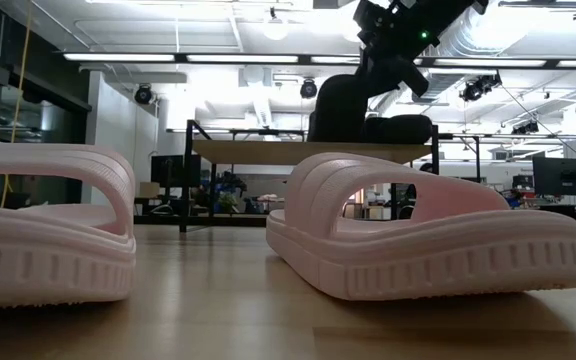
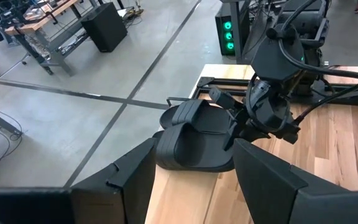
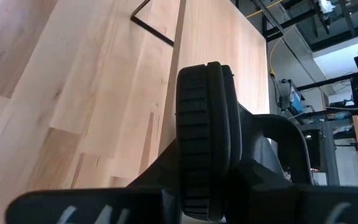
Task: Pick and place slides into the shelf
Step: Put the black slide on the shelf
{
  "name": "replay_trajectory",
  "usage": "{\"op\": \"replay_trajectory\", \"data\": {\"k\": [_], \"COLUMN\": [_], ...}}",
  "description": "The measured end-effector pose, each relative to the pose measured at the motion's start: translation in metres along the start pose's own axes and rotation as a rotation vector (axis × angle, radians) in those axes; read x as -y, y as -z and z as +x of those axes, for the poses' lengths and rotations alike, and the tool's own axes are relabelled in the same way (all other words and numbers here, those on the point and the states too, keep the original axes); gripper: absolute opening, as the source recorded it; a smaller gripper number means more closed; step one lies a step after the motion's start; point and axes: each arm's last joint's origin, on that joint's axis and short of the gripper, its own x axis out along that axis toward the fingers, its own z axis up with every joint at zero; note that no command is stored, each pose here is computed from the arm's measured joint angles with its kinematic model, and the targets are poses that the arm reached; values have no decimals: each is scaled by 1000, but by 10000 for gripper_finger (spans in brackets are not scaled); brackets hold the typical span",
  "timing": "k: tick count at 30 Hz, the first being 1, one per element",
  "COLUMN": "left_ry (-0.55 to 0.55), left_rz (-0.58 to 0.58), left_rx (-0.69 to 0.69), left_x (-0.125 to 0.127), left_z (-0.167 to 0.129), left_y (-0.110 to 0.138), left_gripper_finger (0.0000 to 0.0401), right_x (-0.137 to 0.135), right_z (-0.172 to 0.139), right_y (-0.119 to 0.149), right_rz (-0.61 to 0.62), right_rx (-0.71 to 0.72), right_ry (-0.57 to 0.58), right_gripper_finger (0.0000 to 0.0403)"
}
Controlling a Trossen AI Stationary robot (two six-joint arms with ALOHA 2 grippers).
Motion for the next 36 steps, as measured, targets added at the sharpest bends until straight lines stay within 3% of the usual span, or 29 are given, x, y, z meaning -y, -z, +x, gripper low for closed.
{"op": "replay_trajectory", "data": {"k": [18,30,36], "left_ry": [0,0,0], "left_rz": [-15,-15,-16], "left_rx": [0,0,0], "left_x": [0,0,0], "left_z": [0,0,0], "left_y": [0,0,0], "left_gripper_finger": [200,200,200], "right_x": [12,10,8], "right_z": [5,6,6], "right_y": [12,17,19], "right_rz": [44,61,81], "right_rx": [-30,-29,-40], "right_ry": [10,-69,-96], "right_gripper_finger": [75,78,109]}}
